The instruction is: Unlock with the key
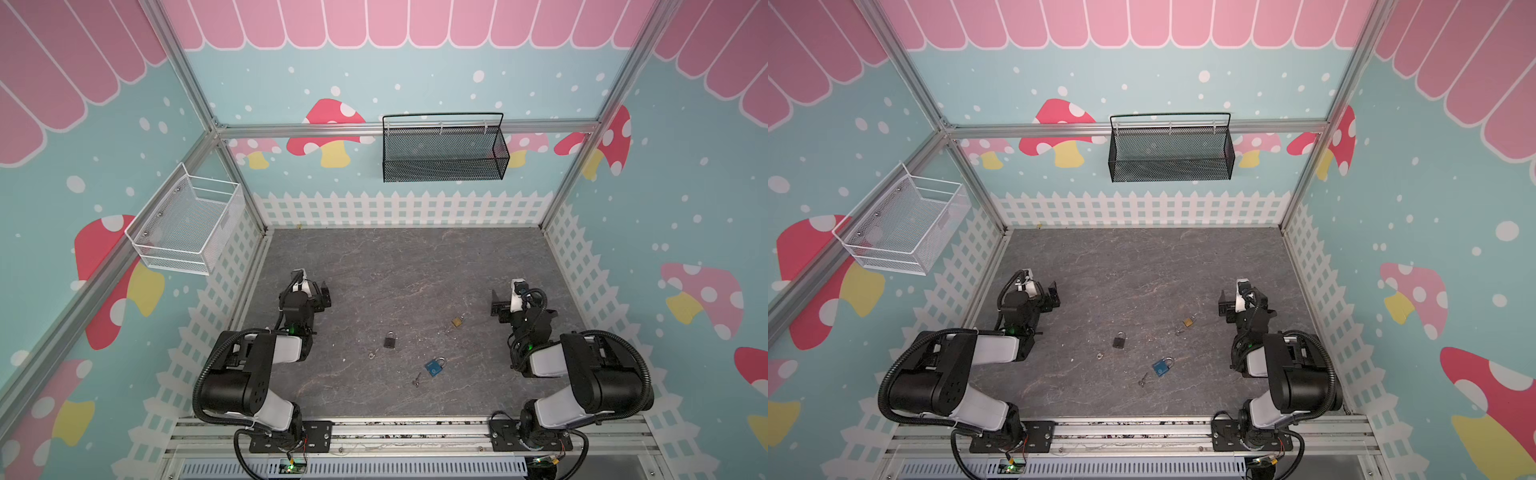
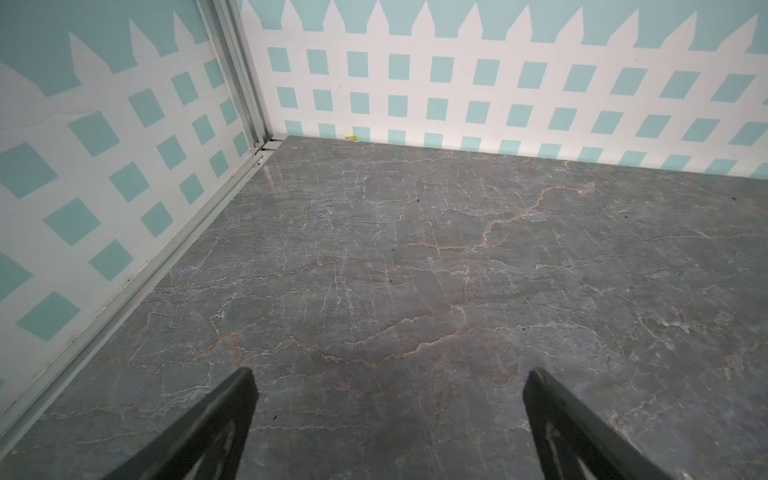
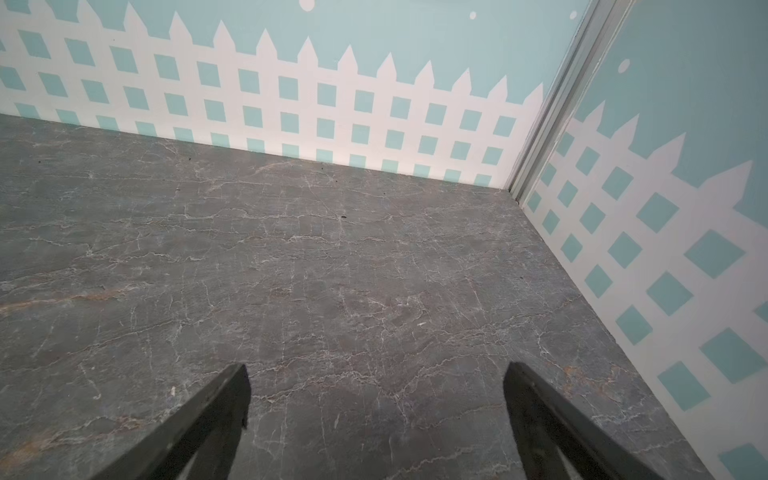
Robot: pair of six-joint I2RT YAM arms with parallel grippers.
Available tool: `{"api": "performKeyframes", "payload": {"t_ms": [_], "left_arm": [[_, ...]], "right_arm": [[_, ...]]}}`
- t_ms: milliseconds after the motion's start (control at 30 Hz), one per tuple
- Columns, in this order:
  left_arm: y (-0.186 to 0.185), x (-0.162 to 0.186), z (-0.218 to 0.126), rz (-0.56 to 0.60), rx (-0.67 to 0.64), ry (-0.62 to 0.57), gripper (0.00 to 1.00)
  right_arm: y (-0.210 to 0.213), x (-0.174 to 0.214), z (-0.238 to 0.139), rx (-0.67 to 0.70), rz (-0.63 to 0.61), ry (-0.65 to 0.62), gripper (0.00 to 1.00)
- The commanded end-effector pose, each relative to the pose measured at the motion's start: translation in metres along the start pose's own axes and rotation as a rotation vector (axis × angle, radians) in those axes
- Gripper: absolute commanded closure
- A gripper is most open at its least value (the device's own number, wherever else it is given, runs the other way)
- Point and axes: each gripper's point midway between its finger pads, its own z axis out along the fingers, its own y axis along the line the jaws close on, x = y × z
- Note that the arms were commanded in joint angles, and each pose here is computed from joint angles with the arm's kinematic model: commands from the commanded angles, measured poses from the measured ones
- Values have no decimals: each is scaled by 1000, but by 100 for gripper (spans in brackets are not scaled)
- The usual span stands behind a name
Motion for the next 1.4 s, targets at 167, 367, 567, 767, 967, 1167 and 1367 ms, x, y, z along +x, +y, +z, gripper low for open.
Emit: {"api": "performKeyframes", "payload": {"t_ms": [167, 367, 567, 767, 967, 1167, 1367], "left_arm": [[-2, -10, 3, 3, 16, -29, 0], [-2, -10, 3, 3, 16, -29, 0], [-2, -10, 3, 2, 15, -29, 0], [-2, -10, 3, 2, 16, -29, 0], [-2, -10, 2, 3, 16, -30, 0], [-2, -11, 2, 3, 16, -31, 0], [-1, -14, -1, -4, 11, -46, 0]], "right_arm": [[-2, -15, 2, 4, -19, -51, 2], [-2, -15, 2, 5, -18, -52, 2], [-2, -15, 2, 4, -16, -52, 2], [-2, -15, 2, 4, -17, -52, 2], [-2, -15, 1, 5, -16, -51, 2], [-2, -15, 1, 4, -17, -52, 2], [-3, -22, -2, 8, -11, -73, 2]]}}
